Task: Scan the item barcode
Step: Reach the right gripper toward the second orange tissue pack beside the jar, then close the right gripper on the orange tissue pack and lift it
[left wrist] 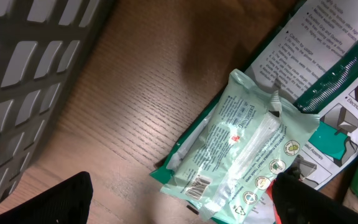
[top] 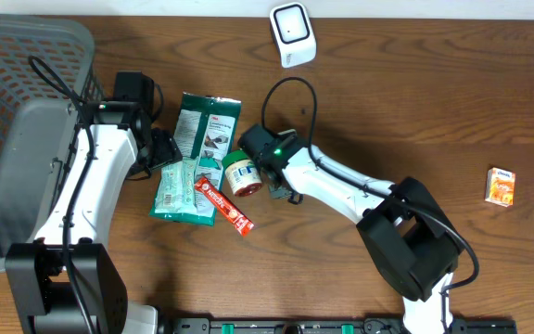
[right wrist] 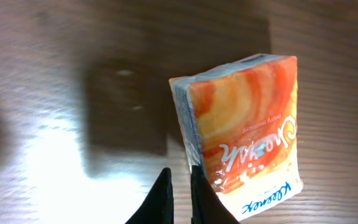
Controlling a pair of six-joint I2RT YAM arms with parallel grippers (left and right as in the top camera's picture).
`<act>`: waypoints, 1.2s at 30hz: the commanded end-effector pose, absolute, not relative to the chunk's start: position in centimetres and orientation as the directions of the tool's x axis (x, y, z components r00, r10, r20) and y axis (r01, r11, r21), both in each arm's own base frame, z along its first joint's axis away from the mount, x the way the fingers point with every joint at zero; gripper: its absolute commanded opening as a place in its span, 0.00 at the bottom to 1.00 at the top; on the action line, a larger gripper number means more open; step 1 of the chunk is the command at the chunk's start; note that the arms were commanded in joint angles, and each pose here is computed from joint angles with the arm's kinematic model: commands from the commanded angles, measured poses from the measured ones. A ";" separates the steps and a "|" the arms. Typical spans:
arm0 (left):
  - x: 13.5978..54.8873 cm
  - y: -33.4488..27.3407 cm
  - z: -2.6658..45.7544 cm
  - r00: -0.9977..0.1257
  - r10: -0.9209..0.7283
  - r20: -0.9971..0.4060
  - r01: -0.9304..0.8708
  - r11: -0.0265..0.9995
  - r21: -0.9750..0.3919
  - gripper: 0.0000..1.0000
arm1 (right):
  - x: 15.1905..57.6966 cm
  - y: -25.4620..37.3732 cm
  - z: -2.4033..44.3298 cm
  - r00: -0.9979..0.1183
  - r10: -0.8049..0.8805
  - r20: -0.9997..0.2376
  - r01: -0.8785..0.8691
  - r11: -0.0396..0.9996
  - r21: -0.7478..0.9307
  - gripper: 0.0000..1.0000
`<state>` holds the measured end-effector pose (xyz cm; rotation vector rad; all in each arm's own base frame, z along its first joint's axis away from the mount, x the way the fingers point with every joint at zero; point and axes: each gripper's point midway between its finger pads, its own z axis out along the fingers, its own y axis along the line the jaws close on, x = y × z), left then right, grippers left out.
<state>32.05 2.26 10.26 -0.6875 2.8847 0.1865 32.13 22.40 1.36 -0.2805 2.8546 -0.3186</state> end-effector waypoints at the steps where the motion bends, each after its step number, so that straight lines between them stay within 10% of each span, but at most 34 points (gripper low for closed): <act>1: 32.3 2.5 11.2 -0.872 -0.436 -0.224 -0.462 0.884 0.075 0.93 | 33.2 21.4 3.1 -0.940 -0.198 -0.279 -0.125 0.958 -0.258 0.08; 7: 32.3 2.5 11.2 -0.872 -0.436 -0.224 -0.462 0.884 0.075 0.93 | 33.7 22.2 7.5 -0.894 -0.313 -0.320 -0.243 0.940 -0.240 0.20; 12: 32.3 2.5 11.2 -0.872 -0.436 -0.223 -0.462 0.884 0.076 0.93 | 34.1 20.9 11.1 -0.871 -0.302 -0.388 -0.215 0.944 -0.250 0.54; 36: 32.3 2.5 11.2 -0.872 -0.436 -0.224 -0.462 0.884 0.075 0.93 | 33.6 19.2 0.7 -0.932 -0.322 -0.165 -0.249 0.902 -0.352 0.36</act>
